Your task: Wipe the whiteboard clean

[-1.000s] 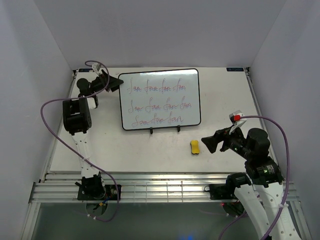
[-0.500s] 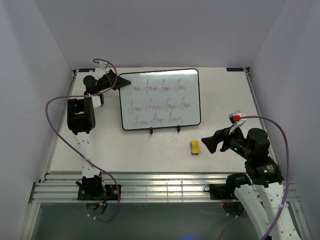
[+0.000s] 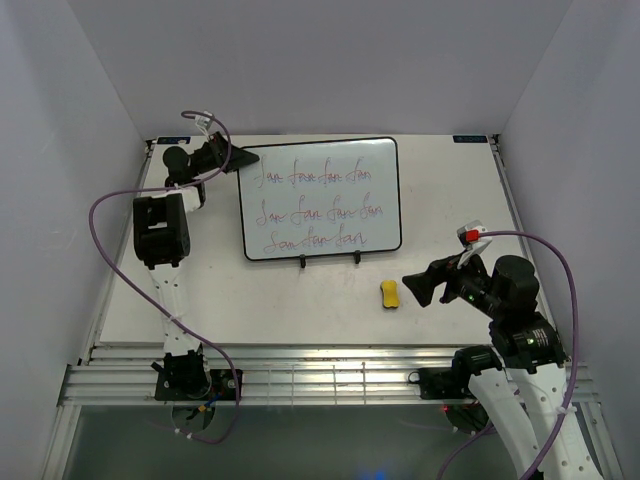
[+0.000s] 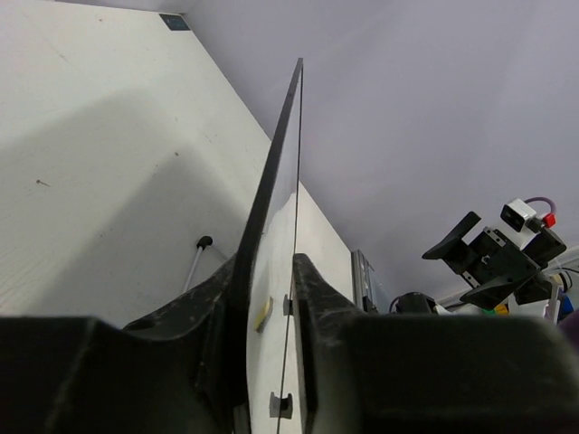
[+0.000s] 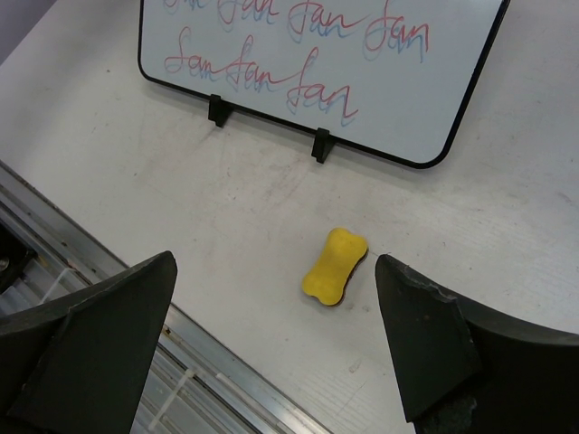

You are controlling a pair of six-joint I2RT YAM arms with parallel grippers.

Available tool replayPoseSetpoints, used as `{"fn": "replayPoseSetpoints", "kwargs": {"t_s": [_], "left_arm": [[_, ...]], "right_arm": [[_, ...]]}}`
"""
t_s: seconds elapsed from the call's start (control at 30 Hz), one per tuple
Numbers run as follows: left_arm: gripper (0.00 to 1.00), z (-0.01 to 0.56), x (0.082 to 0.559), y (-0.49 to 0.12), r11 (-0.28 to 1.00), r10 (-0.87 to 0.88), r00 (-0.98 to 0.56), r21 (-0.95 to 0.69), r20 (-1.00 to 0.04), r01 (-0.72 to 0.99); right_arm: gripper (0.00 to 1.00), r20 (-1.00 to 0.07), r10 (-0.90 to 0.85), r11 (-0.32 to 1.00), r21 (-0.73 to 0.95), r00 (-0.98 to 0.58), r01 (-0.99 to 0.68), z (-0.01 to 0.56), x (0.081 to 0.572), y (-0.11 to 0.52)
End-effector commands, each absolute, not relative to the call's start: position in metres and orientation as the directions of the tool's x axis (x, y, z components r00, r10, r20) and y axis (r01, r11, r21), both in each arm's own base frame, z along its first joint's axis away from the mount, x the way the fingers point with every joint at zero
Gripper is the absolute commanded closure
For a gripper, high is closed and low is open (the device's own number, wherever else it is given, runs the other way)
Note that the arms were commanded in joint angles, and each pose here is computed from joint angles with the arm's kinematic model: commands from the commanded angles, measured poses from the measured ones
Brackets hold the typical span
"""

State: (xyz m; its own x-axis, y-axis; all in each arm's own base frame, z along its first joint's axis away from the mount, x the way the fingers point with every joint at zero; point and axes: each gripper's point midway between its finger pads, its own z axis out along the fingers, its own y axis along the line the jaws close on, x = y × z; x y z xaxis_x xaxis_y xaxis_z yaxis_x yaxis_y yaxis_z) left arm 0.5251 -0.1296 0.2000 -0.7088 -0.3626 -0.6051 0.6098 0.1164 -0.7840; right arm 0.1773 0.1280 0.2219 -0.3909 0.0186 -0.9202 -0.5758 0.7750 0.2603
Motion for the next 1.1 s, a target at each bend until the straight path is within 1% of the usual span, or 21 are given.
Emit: {"fn": "replayPoseSetpoints", "kwargs": {"t_s": [0.0,0.07,0.17,0.2,0.23,0.27,0.47,0.7,0.87,1.07], "left_arm": [[0.66,0.216,0.528,-0.127,0.122,-0.369,-0.665,-0.743,-0.649,0.658],[0.75,0.216,0.527,-0.128,0.118,-0.366,-0.666,-0.742,-0.651,0.660],[0.83,0.218,0.524,-0.128,0.117,-0.361,-0.663,-0.738,-0.655,0.665],[0.85,0.216,0.523,-0.128,0.116,-0.361,-0.664,-0.738,-0.654,0.664],[0.90,0.217,0.521,-0.129,0.115,-0.361,-0.659,-0.733,-0.659,0.670],[1.00,0.219,0.519,-0.129,0.112,-0.362,-0.658,-0.731,-0.661,0.673],[1.00,0.245,0.512,-0.129,0.107,-0.370,-0.615,-0.690,-0.696,0.716],[1.00,0.305,0.503,-0.129,0.124,-0.417,-0.498,-0.591,-0.760,0.797],[1.00,0.347,0.496,-0.129,0.125,-0.443,-0.454,-0.554,-0.773,0.823],[1.00,0.379,0.485,-0.133,0.123,-0.469,-0.425,-0.534,-0.774,0.837]], "right_arm": [[0.04,-0.932,0.012,0.760,0.244,-0.363,-0.602,0.232,0.176,0.131],[0.04,-0.931,0.011,0.760,0.246,-0.366,-0.601,0.231,0.176,0.131],[0.03,-0.930,0.011,0.758,0.246,-0.366,-0.604,0.232,0.176,0.132],[0.03,-0.931,0.011,0.758,0.245,-0.365,-0.604,0.232,0.176,0.131],[0.03,-0.931,0.011,0.759,0.246,-0.366,-0.603,0.232,0.177,0.131],[0.03,-0.931,0.011,0.759,0.246,-0.366,-0.603,0.232,0.177,0.131],[0.03,-0.932,0.010,0.760,0.243,-0.362,-0.603,0.233,0.177,0.131],[0.03,-0.932,0.015,0.765,0.244,-0.362,-0.596,0.234,0.177,0.130],[0.03,-0.932,0.021,0.771,0.246,-0.362,-0.588,0.234,0.179,0.129],[0.02,-0.930,0.034,0.780,0.253,-0.365,-0.573,0.234,0.181,0.128]]}}
